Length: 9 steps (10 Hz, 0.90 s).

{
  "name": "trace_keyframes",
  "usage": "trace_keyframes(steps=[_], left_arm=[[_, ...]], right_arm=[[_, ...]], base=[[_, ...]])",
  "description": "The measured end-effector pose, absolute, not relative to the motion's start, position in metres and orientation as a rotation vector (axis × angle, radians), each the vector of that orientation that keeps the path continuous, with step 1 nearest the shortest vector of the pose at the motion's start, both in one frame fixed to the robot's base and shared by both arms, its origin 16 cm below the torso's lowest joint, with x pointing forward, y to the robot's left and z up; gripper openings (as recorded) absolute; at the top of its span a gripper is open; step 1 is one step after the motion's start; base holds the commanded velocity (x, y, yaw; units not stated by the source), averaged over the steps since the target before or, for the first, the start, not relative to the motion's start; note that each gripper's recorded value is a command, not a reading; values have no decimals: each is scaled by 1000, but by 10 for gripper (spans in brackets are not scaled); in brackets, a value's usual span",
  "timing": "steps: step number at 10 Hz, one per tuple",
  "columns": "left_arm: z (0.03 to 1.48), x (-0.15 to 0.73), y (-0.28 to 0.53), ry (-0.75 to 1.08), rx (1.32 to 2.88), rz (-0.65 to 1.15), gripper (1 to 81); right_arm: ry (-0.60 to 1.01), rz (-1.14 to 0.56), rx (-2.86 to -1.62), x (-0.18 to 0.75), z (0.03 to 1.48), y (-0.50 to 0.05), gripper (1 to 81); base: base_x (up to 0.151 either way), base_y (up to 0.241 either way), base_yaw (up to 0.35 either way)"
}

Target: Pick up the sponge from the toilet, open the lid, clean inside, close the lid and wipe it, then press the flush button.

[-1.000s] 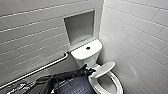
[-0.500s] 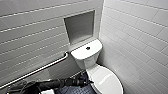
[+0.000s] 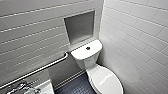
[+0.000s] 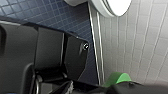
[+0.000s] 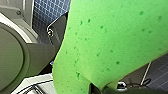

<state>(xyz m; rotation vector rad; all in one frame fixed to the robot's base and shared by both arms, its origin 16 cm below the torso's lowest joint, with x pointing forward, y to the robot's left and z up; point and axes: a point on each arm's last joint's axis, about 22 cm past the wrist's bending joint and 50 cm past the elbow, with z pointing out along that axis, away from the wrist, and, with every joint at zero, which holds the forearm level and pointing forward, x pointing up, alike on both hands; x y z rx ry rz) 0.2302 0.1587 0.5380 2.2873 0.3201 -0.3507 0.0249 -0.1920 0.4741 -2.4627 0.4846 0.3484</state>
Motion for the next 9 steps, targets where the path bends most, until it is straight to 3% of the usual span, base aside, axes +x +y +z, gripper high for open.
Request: trace_keyframes(steps=[4, 6, 9], left_arm=[[549, 69, 194, 324, 2326, -499, 811], [555, 35, 195, 283, 2332, -501, 811], [530, 29, 179, 231, 2346, -462, 811]], right_arm=[[516, 250, -2444, 87, 503, -229, 10], [521, 184, -2452, 129, 512, -252, 10], [497, 28, -2367, 228, 521, -226, 10]], base=[[0, 0, 0], [0, 0, 0], [0, 0, 0]])
